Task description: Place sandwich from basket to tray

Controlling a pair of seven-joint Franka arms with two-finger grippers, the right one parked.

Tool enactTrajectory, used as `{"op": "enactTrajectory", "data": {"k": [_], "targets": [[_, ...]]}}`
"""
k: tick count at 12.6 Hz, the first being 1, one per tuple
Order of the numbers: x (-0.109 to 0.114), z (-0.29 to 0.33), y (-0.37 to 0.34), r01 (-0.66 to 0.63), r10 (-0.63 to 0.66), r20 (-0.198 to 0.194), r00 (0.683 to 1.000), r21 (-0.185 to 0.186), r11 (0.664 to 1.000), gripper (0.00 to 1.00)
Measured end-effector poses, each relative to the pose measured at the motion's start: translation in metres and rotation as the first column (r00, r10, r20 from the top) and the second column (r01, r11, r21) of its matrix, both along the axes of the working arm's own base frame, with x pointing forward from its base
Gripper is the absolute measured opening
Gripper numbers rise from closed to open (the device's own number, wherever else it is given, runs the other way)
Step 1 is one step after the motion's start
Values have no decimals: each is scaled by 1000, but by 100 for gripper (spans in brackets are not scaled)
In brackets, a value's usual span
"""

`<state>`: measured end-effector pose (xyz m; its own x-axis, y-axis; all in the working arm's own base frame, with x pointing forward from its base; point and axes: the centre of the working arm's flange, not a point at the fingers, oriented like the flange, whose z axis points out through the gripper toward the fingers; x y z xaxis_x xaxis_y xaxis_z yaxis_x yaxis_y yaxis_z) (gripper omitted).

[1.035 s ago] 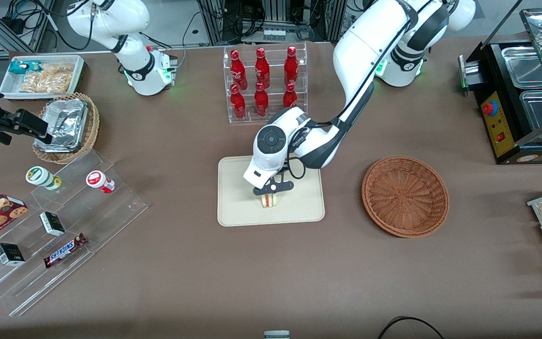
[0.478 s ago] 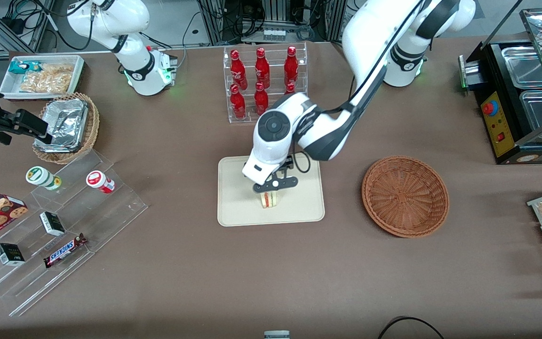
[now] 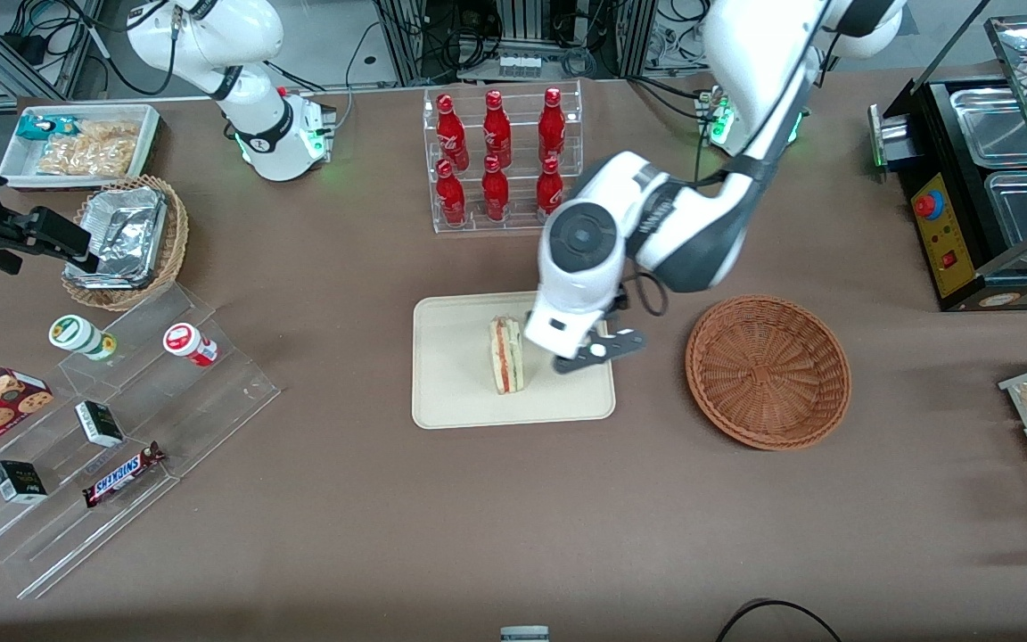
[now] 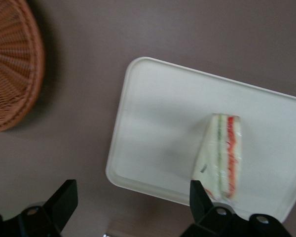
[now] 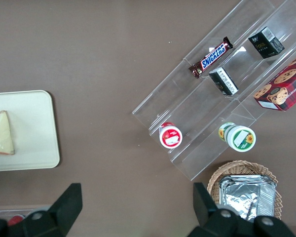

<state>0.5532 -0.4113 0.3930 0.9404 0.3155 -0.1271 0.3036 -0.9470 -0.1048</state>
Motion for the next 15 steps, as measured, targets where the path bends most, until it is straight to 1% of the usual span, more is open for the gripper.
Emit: {"op": "enactTrajectory", "data": {"k": [3, 6, 9, 11, 15], "targets": [[13, 10, 57, 24, -23, -30, 999, 9, 1000, 100], [17, 30, 121, 69, -69, -40, 997, -2, 998, 100], [12, 53, 187, 137, -138, -46, 989, -23, 990, 100], [4, 70, 225, 179, -181, -56, 982, -34, 983, 100], [-12, 108, 289, 277, -282, -77, 956, -69, 958, 100]]}}
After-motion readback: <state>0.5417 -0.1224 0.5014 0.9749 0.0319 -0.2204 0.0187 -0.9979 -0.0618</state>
